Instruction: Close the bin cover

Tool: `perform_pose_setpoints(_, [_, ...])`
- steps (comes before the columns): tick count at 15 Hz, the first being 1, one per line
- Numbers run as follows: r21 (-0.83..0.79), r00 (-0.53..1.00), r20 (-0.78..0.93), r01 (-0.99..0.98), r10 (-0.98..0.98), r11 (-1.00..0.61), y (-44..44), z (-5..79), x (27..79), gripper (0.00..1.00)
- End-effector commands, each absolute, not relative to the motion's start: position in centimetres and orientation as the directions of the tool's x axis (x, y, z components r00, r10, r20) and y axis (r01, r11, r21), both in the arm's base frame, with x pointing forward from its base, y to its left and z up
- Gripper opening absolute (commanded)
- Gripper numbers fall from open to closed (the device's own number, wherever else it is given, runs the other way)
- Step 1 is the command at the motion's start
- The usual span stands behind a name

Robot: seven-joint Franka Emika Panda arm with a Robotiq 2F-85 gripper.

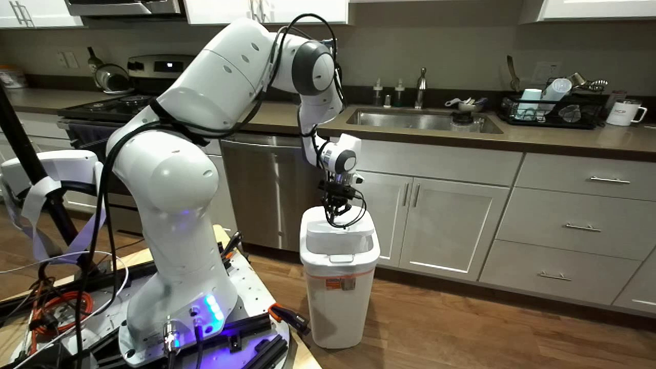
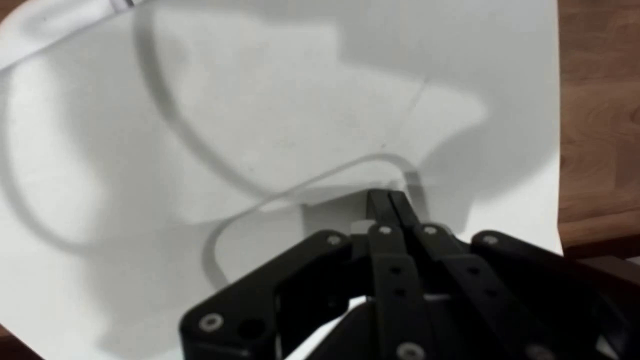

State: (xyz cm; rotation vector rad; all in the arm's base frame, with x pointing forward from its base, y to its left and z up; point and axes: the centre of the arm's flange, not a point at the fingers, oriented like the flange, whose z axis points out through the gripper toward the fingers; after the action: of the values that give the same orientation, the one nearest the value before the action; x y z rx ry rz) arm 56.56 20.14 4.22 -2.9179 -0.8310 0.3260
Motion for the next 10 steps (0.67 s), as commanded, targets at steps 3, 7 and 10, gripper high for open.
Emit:
perform_pose_setpoints(3, [-0.134, 0.852, -0.173, 0.477, 0.494, -0.869, 19.6, 5.0, 55.0, 0.06])
perform_pose_setpoints(7, [-0.198, 0.850, -0.198, 0.452, 0.488, -0.869, 19.8, 5.1, 54.9, 0.16])
perform_pose_setpoints(10, [-0.214, 0.852, -0.196, 0.446, 0.486, -0.869, 20.9, 4.2, 55.7, 0.19])
